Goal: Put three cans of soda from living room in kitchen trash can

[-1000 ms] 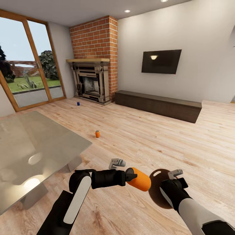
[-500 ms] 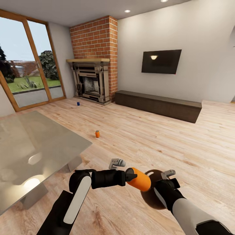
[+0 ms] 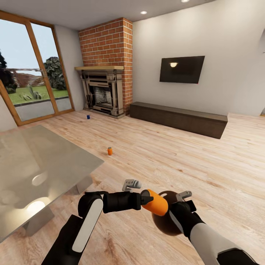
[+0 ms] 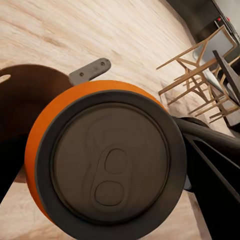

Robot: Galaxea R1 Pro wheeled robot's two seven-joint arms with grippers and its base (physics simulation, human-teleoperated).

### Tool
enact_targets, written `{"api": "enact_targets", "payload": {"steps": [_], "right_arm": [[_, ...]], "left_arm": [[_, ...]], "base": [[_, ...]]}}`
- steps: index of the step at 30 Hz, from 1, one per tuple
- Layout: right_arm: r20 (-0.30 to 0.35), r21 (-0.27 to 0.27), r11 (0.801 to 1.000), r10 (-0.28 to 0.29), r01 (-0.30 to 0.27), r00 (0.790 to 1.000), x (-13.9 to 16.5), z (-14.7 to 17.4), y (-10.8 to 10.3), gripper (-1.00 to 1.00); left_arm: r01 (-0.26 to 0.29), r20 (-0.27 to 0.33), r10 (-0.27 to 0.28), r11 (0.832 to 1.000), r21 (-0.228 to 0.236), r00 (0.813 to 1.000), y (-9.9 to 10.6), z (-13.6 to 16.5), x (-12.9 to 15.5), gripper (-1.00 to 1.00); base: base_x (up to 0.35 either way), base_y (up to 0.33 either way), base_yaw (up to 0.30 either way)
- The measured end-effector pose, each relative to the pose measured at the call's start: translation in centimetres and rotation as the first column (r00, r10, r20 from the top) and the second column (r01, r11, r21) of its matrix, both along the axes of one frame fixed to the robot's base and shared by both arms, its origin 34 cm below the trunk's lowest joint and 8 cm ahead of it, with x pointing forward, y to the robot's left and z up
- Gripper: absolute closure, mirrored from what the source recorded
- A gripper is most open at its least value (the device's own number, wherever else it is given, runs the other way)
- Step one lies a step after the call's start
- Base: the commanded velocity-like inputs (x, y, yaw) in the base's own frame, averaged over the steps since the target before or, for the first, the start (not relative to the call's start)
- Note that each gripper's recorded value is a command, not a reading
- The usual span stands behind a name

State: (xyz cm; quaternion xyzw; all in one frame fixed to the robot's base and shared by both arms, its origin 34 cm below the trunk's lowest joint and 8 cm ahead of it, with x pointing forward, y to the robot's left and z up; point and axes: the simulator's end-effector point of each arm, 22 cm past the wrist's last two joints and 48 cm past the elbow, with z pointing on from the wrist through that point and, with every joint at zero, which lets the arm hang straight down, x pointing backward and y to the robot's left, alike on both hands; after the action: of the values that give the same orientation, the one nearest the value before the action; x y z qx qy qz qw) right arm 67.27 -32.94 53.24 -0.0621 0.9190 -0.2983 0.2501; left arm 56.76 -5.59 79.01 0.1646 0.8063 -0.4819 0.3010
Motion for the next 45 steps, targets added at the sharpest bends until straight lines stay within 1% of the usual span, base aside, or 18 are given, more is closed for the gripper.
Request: {"api": "enact_targets", "payload": {"steps": [8,10,11,13,14,16,18,20,23,25,29,32,35,36,38,41,42,45], "right_arm": [[-0.004,0.021,1.0,0.004,-0.004,1.0,0.1,-0.2,0.5,1.0],[-0.031,0.009,1.0,0.013,-0.012,0.999,-0.2,-0.3,0.4,1.0],[-0.046,0.026,1.0,0.005,-0.004,0.999,-0.5,-0.6,0.5,1.0],[-0.069,0.076,0.997,0.017,-0.012,0.997,-0.5,-0.8,1.4,1.0],[-0.07,0.088,0.996,0.022,-0.016,0.997,-0.3,-0.8,1.7,1.0],[-0.087,0.083,0.996,0.042,-0.035,0.995,-0.3,-0.7,1.7,1.0],[-0.083,0.122,0.992,0.035,-0.025,0.996,-0.2,-0.9,2.3,1.0],[-0.091,0.105,0.994,0.047,-0.037,0.995,-0.2,-0.7,2.1,1.0],[-0.084,0.133,0.991,0.04,-0.029,0.996,0.0,-0.8,2.5,1.0],[-0.089,0.118,0.992,0.046,-0.036,0.995,0.0,-0.6,2.3,1.0],[-0.079,0.15,0.988,0.053,-0.041,0.995,0.6,-0.4,3.0,1.0],[-0.077,0.193,0.98,0.064,-0.048,0.995,0.8,-0.5,4.0,1.0],[-0.083,0.193,0.979,0.077,-0.06,0.994,0.9,-0.5,4.1,1.0],[-0.08,0.205,0.977,0.075,-0.057,0.994,0.9,-0.6,4.4,1.0],[-0.08,0.205,0.977,0.079,-0.062,0.994,1.0,-0.5,4.6,1.0],[-0.101,0.211,0.975,0.088,-0.065,0.991,0.6,-0.7,5.5,1.0],[-0.107,0.226,0.972,0.083,-0.057,0.991,0.4,-0.8,5.8,1.0],[-0.121,0.229,0.971,0.092,-0.062,0.988,0.3,-0.8,6.7,1.0]], "left_arm": [[-0.027,-0.014,0.027,1.0,0.008,1.0,0.1,-1.7,0.8,1.0],[-0.038,-0.018,0.038,0.999,0.015,0.999,0.2,-2.2,1.0,1.0],[-0.041,-0.02,0.041,0.999,0.017,0.999,0.2,-2.3,1.1,1.0],[-0.051,-0.023,0.052,0.998,0.027,0.998,0.4,-2.8,1.3,1.0],[-0.052,-0.024,0.053,0.998,0.028,0.998,0.4,-2.8,1.3,1.0],[-0.055,-0.025,0.056,0.998,0.032,0.998,0.4,-3.0,1.3,1.0],[-0.061,-0.023,0.062,0.998,0.033,0.998,0.5,-3.1,1.5,1.0],[-0.07,-0.027,0.071,0.997,0.036,0.997,0.5,-3.7,1.7,1.0],[-0.077,-0.055,0.079,0.996,0.046,0.995,0.5,-5.3,1.7,1.0],[-0.081,-0.062,0.084,0.996,0.05,0.995,0.5,-5.8,1.8,1.0],[-0.091,-0.079,0.096,0.994,0.065,0.992,0.7,-6.9,1.9,1.0],[-0.11,-0.087,0.116,0.991,0.078,0.989,0.8,-8.0,2.2,1.0],[-0.104,-0.094,0.112,0.99,0.09,0.989,0.3,-9.0,1.9,1.0],[-0.102,-0.094,0.11,0.991,0.092,0.989,0.2,-9.1,1.8,1.0],[-0.099,-0.092,0.108,0.991,0.094,0.99,-0.1,-9.3,1.7,1.0],[-0.11,-0.077,0.117,0.99,0.092,0.99,-0.2,-9.4,1.9,1.0],[-0.112,-0.077,0.12,0.989,0.093,0.99,-0.2,-9.5,1.9,1.0],[-0.121,-0.077,0.129,0.988,0.1,0.989,-0.1,-9.9,2.1,1.0]], "base": [[0.0,0.0,0.0],[0.0,0.0,0.0],[0.0,0.0,0.0],[0.0,0.0,0.0],[0.0,0.0,0.0],[0.0,0.0,0.0],[0.0,0.0,0.0],[0.0,0.0,0.0],[0.0,0.0,0.0],[0.0,0.0,0.0],[0.0,0.0,0.0],[0.0,0.0,0.0],[0.0,0.0,0.0],[0.0,0.0,0.0],[0.0,0.0,0.0],[0.0,0.0,0.0],[0.0,0.0,0.0],[0.0,0.0,0.0]]}}
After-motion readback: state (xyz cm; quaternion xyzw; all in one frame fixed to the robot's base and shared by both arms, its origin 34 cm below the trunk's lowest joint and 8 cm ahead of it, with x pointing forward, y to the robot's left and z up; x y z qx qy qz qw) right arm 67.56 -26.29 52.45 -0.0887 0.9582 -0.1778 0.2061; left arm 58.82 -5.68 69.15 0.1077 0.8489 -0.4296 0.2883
